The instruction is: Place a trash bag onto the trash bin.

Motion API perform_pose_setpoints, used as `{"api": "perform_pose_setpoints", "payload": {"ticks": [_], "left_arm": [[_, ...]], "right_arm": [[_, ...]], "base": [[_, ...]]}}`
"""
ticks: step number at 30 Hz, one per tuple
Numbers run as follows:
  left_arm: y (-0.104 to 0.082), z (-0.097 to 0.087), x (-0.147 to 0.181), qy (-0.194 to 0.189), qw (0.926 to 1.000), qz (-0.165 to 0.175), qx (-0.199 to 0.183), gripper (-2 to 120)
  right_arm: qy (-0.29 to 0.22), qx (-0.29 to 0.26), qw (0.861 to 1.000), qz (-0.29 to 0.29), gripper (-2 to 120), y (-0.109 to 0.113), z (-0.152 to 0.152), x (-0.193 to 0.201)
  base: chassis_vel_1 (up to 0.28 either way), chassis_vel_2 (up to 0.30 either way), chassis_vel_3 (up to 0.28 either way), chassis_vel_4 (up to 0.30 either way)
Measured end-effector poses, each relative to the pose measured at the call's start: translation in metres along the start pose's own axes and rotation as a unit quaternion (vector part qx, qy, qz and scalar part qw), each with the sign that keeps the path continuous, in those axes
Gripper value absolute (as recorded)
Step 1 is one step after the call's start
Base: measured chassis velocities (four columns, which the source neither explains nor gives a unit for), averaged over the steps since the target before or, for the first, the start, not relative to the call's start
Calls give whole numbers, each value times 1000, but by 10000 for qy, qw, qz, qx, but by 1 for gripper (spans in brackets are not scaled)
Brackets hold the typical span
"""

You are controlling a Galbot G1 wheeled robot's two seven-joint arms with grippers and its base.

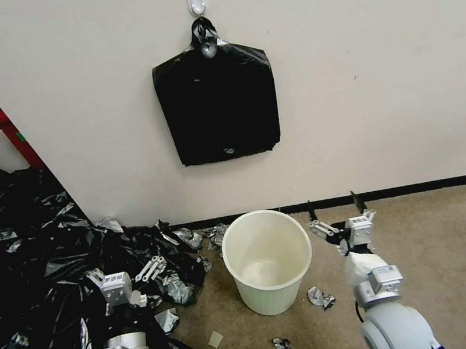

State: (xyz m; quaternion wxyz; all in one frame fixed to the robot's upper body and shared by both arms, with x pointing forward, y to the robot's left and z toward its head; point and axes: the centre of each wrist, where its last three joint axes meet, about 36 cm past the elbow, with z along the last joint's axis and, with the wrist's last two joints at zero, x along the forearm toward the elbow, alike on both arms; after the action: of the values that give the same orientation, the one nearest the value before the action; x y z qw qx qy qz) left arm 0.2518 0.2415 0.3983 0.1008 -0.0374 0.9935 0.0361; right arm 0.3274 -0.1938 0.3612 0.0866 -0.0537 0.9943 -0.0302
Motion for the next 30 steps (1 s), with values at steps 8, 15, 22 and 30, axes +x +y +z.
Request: {"api": "perform_pose_setpoints", "payload": {"ticks": [8,15,22,30], "left_arm": [[-5,6,1,-53,9985,-127,523,100],[1,11,9,94,9986,-233,459,100],[11,9,16,133,9990,-333,260,100],[21,6,18,99,9989,-454,117,100]], "right_arm": [[-931,-1757,9793,-388,100,38,3,-82],[-1264,-3936,9060,-913,100,116,-25,-211],[-1708,-4010,8911,-1265,100,141,-78,-308],[-1815,-3894,8933,-1317,100,130,-97,-344]], "base": [[0,0,0,0],[0,0,0,0],[0,0,0,0],[0,0,0,0]]}}
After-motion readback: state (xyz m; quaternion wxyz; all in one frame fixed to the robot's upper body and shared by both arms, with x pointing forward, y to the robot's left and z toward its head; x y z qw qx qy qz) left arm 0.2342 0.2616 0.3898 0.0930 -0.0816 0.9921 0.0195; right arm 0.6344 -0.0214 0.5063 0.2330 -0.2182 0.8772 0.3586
